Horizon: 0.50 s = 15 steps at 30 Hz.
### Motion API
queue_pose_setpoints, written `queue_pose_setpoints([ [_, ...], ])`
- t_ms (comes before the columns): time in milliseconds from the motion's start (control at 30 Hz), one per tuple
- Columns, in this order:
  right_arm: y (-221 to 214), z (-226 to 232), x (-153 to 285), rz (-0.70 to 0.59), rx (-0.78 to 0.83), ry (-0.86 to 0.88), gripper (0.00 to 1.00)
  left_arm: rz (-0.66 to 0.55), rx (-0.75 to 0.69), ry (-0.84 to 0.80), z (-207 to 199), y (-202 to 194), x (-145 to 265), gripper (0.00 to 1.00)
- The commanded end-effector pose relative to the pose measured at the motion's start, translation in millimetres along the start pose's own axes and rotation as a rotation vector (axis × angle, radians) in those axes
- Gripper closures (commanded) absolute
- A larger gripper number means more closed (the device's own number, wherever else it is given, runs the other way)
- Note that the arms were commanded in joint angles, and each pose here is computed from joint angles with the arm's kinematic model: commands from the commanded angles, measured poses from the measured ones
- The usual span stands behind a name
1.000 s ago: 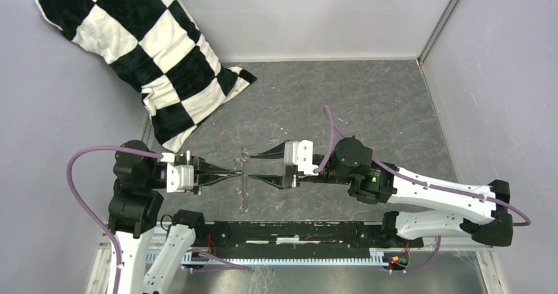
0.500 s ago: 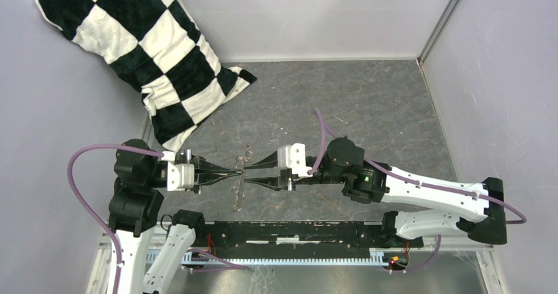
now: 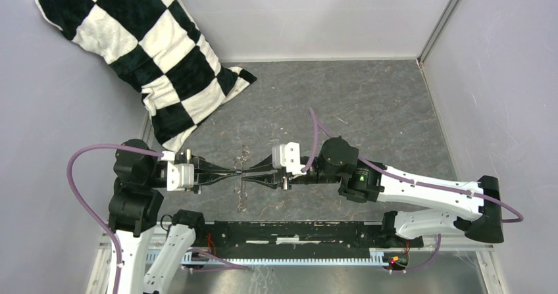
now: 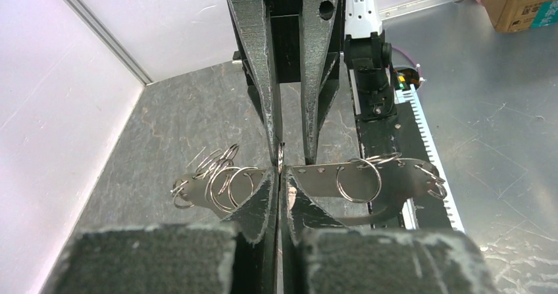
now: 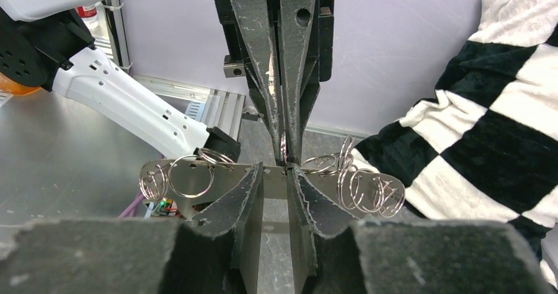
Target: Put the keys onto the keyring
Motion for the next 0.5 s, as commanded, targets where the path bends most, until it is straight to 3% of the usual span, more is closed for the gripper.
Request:
queue_pose_setpoints([
  [0,19.2,-2.7,-7.1,-0.056,-0.007,0.001,0.77,-0.014,-0.065,-0.008,1.5,8.7,0.1,0.98],
  [467,26.3,-4.2,-8.9,-0.068,0.003,0.007,0.77,-0.021,-0.059,-0.028,-4.4,5.4,0.0,0.98],
])
Point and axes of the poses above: each gripper's point midway between its finger pads, its own x axis back along the fingers, its own z axis along the line the jaws close on, y = z × x, the point moved 3 cm from there along x, back along the fingers, and after that the axes turned 2 degrees about x, right-handed, at the moved point
